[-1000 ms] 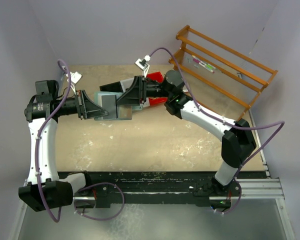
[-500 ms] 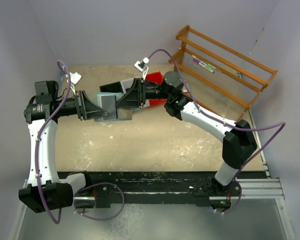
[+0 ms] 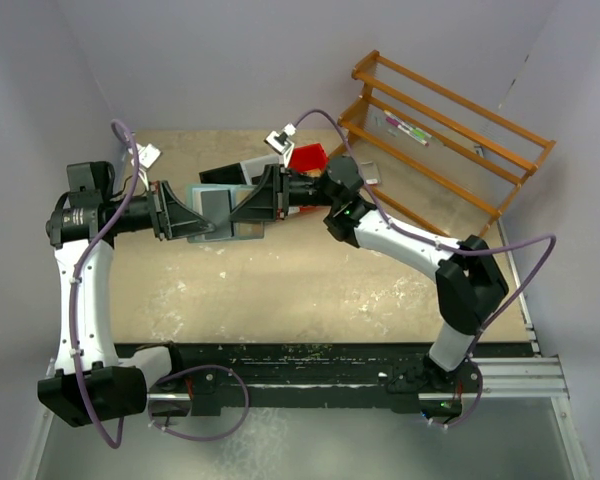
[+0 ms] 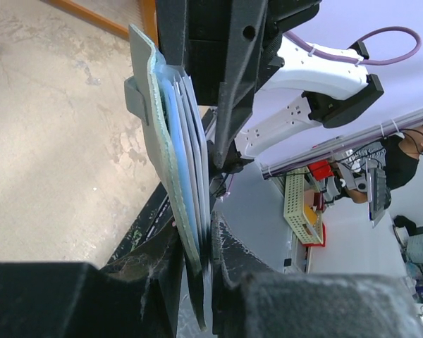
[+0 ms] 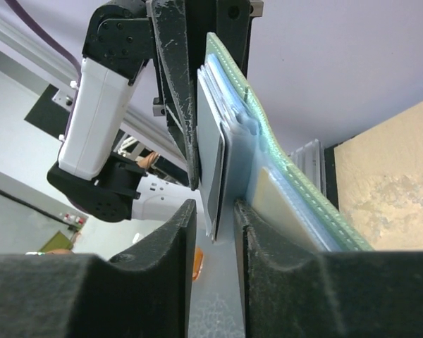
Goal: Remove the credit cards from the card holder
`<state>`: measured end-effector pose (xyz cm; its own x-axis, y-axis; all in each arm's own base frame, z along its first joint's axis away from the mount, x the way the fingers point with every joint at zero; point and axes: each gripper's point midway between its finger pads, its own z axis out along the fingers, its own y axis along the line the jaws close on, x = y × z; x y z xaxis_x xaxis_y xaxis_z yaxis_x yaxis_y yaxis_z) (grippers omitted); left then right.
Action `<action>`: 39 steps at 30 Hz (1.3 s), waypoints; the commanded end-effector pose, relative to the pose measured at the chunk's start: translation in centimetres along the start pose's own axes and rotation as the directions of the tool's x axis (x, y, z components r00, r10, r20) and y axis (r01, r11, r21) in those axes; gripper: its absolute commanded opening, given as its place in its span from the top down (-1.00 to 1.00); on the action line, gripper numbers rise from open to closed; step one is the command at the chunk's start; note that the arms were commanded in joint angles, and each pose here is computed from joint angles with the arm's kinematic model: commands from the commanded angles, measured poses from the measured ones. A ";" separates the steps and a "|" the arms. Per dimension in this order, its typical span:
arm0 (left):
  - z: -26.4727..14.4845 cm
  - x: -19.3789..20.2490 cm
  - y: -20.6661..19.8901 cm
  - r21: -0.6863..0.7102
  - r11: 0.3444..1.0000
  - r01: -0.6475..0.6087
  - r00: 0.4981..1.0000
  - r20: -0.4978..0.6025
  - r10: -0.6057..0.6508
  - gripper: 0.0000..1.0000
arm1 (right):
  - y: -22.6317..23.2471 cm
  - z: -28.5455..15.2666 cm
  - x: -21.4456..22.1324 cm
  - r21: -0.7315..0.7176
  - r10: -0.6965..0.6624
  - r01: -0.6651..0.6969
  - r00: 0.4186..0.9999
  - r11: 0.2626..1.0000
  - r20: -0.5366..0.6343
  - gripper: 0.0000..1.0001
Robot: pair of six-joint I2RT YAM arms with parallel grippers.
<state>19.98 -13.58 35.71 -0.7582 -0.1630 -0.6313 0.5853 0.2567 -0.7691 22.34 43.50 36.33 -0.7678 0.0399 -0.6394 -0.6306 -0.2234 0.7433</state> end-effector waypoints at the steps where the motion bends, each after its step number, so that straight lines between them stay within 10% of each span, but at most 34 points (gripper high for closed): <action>1: -0.1 -0.2 -3.1 0.106 0.991 -0.082 0.997 0.000 0.083 0.58 | 2.4 2.2 0.0 -0.086 -0.027 0.028 1.000 0.996 0.012 0.46; 19: 0.1 0.0 -1.2 0.039 0.996 -0.081 0.997 -0.005 0.081 0.30 | 1.2 2.2 0.2 -0.032 -0.045 0.046 0.998 0.998 0.033 1.00; 39: -0.1 -0.3 -3.3 0.134 0.987 -0.090 0.996 0.000 0.091 0.78 | 3.2 -0.5 1.9 -0.154 -0.003 0.003 1.000 0.988 0.001 1.00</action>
<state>19.15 -13.93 35.61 -0.7804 -0.1553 -0.6056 0.5682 0.2282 -0.7907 21.61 43.45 36.27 -0.7937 0.0930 -0.6011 -0.5982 -0.2982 0.7438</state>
